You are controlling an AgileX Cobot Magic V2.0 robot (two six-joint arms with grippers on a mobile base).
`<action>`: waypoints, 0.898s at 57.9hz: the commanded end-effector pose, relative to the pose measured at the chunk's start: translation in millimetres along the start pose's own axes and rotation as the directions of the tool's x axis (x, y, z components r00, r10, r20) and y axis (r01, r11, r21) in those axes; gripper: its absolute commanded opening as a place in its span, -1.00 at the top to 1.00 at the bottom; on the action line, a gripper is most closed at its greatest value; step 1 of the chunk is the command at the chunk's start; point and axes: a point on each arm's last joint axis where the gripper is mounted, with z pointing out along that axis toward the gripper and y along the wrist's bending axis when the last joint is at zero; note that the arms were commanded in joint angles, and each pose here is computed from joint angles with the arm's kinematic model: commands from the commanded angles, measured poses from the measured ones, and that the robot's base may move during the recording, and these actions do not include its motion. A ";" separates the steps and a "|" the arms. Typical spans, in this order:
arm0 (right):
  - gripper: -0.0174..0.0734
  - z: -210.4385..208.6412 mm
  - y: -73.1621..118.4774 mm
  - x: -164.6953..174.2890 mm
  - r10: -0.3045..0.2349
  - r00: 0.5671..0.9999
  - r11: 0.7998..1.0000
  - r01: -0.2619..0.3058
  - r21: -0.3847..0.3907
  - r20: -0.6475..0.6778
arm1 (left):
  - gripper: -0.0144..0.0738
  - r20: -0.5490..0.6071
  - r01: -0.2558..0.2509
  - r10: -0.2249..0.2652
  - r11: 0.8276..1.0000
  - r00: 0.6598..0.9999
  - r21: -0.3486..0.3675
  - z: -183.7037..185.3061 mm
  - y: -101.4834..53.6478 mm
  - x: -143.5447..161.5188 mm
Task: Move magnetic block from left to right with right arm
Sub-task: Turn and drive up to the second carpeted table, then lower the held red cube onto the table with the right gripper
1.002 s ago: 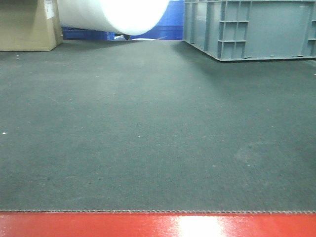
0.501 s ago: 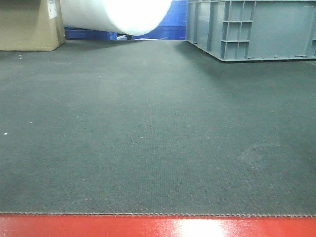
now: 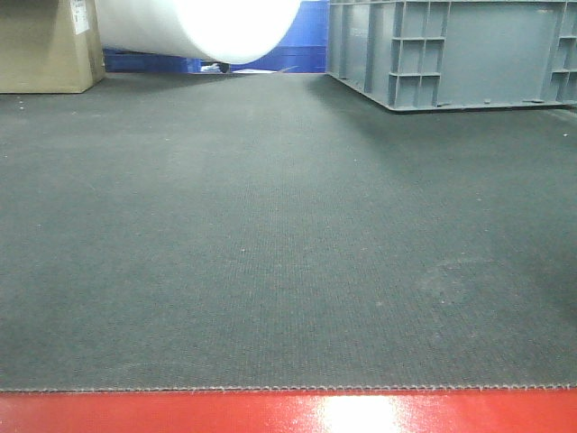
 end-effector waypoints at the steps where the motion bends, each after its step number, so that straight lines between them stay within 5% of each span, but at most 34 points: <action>1: -0.11 18.3 2.9 -27.9 0.019 1.000 1.000 -0.019 -0.003 -0.022 | 0.96 0.083 0.010 -0.010 1.000 0.997 -0.002 -0.8 0.3 -5.2; 12: -0.11 71.1 5.3 -34.5 0.054 0.947 0.999 -0.052 0.014 -0.316 | 0.96 0.083 0.010 -0.010 1.000 0.997 -0.002 -0.8 0.3 -5.2; 21: -0.11 99.8 4.9 -26.7 0.072 0.906 0.997 -0.066 0.028 -0.417 | 0.96 0.083 0.010 -0.010 1.000 0.997 -0.002 -0.8 0.3 -5.2; 27: -0.11 111.5 8.5 -16.6 0.168 0.861 0.985 -0.171 0.038 -0.481 | 0.96 0.083 0.010 -0.010 1.000 0.997 -0.002 -0.8 0.3 -5.2; 31: -0.11 117.6 12.1 -8.6 0.200 0.796 0.976 -0.213 0.045 -0.572 | 0.96 0.083 0.010 -0.010 1.000 0.997 -0.002 -0.8 0.3 -5.2; 40: -0.11 134.9 30.0 14.1 0.180 0.605 0.966 -0.256 0.025 -0.775 | 0.96 0.083 0.010 -0.010 1.000 0.997 -0.002 -0.8 0.3 -5.2; 52: -0.11 161.7 71.4 29.4 0.138 0.502 0.939 -0.339 -0.048 -0.854 | 0.96 0.083 0.010 -0.010 1.000 0.997 -0.002 -0.8 0.3 -5.2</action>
